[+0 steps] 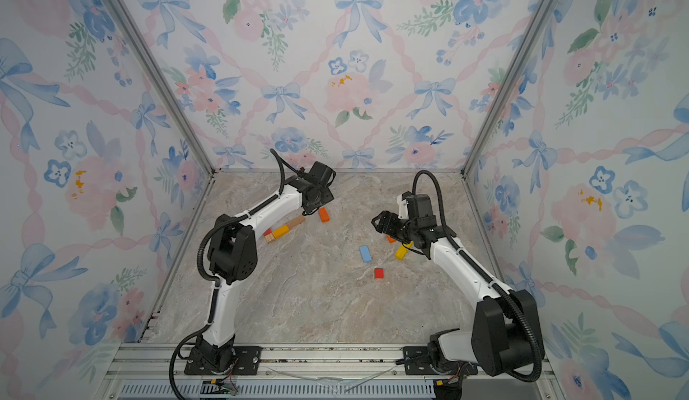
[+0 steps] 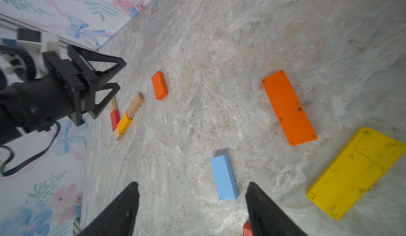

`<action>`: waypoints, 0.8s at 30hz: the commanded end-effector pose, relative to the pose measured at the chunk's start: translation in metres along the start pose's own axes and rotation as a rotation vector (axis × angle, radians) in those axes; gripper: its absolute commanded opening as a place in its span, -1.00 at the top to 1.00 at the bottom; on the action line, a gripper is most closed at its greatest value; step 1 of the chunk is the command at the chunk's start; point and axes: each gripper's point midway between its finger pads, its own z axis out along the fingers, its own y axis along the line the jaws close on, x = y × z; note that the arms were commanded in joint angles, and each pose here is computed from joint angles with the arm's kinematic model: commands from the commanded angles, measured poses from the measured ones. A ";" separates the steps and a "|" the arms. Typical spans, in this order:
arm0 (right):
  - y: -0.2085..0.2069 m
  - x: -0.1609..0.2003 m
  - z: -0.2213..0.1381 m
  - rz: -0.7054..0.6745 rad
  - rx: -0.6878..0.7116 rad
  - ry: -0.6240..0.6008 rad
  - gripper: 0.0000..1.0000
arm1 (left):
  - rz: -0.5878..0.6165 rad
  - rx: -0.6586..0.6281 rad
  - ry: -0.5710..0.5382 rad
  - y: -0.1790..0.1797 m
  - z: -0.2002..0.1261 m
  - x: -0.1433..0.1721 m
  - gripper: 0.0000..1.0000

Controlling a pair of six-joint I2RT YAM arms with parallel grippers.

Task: Assemble the letter v with building blocks
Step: Place the building block at the center of the board, then pick up the building block from the center of the board.

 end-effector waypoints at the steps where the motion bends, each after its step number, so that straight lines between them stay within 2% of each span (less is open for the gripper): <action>1: -0.003 -0.002 0.000 -0.069 0.063 0.033 -0.57 | 0.105 0.049 -0.062 -0.005 -0.043 -0.024 -0.39; 6: -0.015 -0.008 0.011 -0.096 0.147 0.073 -0.57 | 0.243 0.157 -0.096 -0.004 -0.081 -0.026 -0.37; 11: -0.025 -0.008 0.029 -0.131 0.194 0.131 -0.56 | 0.292 0.295 -0.169 0.011 -0.121 -0.023 -0.36; 24: -0.069 0.013 0.076 -0.215 0.412 0.329 -0.60 | 0.338 0.417 -0.452 0.088 -0.215 -0.025 -0.68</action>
